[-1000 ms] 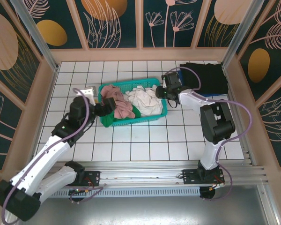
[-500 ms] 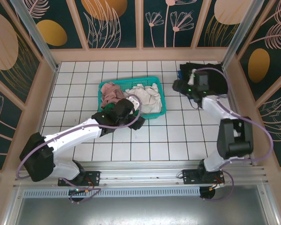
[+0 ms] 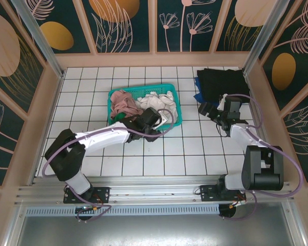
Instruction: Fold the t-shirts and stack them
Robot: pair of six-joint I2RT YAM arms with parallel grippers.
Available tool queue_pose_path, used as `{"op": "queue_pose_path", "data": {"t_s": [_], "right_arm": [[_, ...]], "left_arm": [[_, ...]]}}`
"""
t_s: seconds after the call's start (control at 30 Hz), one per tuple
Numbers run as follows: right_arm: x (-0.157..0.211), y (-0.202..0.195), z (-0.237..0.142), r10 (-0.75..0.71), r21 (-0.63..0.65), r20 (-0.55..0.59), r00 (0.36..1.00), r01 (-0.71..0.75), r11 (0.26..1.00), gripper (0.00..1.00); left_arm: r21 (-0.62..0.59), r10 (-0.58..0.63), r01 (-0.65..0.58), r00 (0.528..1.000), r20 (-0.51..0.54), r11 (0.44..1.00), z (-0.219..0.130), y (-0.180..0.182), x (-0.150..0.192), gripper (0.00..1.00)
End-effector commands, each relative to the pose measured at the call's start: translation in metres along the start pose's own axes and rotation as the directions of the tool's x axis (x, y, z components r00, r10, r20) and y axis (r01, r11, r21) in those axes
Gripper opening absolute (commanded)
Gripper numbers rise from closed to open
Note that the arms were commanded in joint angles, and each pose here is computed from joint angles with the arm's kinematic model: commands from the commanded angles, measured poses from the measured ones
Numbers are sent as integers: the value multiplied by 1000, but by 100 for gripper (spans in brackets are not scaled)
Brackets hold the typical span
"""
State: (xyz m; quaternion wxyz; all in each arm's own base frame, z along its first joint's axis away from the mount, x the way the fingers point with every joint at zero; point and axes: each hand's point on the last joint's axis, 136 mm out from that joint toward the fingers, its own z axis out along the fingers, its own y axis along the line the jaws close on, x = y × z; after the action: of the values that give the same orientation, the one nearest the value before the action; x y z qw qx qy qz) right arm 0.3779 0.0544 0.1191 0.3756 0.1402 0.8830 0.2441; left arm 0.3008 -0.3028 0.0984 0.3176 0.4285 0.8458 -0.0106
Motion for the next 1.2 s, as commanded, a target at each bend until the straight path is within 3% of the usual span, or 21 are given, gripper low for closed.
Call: {"op": "queue_pose_path", "data": {"t_s": [0.0,0.1,0.2,0.43,0.57,0.8,0.9,1.17], "right_arm": [[-12,11,-8,-10,-56,56,998,13,998,87],[-11,8,-11,-7,-51,66,998,11,999,87],[-12,7,-14,-5,-53,79,997,10,999,87],[-12,1,-17,2,-49,98,995,2,999,87],[-12,-4,-17,16,-44,103,995,-12,999,87],[-12,-6,-14,24,-48,99,995,-19,999,87],[-11,-8,-13,26,-41,94,995,-22,999,87],[-10,-16,-9,29,-3,84,996,-28,1000,87]], "left_arm": [[-97,4,-4,1000,-4,995,5,22,-8,62],[-118,-46,41,998,-40,992,19,39,2,53],[-182,-125,118,992,-29,976,20,72,4,24],[-361,-295,280,955,13,890,14,176,13,1],[-447,-392,362,919,26,818,14,249,39,0],[-507,-498,441,867,28,740,19,343,80,0],[-520,-538,467,843,18,715,25,370,96,0],[-561,-556,456,831,-8,691,27,404,124,0]]}}
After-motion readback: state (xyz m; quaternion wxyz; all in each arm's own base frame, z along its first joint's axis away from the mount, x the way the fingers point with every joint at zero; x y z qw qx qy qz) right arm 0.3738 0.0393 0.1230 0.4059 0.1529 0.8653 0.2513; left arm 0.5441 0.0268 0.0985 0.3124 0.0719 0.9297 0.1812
